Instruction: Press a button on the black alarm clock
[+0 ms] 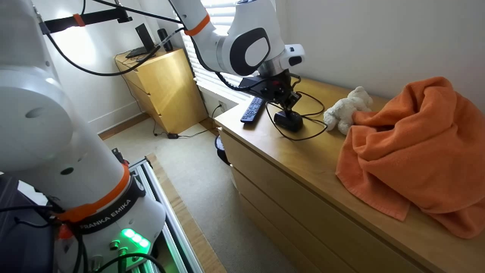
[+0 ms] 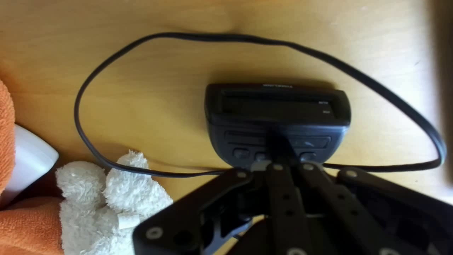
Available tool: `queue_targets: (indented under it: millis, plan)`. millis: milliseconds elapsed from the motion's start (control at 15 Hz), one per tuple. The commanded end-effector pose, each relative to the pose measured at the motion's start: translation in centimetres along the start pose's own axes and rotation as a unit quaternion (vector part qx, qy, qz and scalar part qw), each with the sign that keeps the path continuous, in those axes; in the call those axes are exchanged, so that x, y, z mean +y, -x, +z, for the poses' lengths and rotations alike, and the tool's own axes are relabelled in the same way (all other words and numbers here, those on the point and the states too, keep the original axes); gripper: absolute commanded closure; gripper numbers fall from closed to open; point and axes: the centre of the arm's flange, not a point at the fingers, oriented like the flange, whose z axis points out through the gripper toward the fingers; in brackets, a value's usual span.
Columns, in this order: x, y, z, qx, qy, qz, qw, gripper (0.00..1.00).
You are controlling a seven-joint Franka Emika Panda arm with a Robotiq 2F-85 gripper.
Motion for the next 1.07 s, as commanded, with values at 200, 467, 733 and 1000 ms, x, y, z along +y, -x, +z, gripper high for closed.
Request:
queue_targets:
  millis: [200,467,733,1000]
  plan:
    - [0.6,-2.1,-2.0,-0.025,0.015,0.018,0.9994,1.00]
    - [0.9,-3.8,-4.9,-0.051,0.007,0.023,0.9984,1.00]
    - [1.6,-4.7,-8.7,-0.126,0.001,0.033,0.9915,0.66]
    - [3.2,-5.4,-12.9,-0.165,-0.016,0.054,0.9847,0.38]
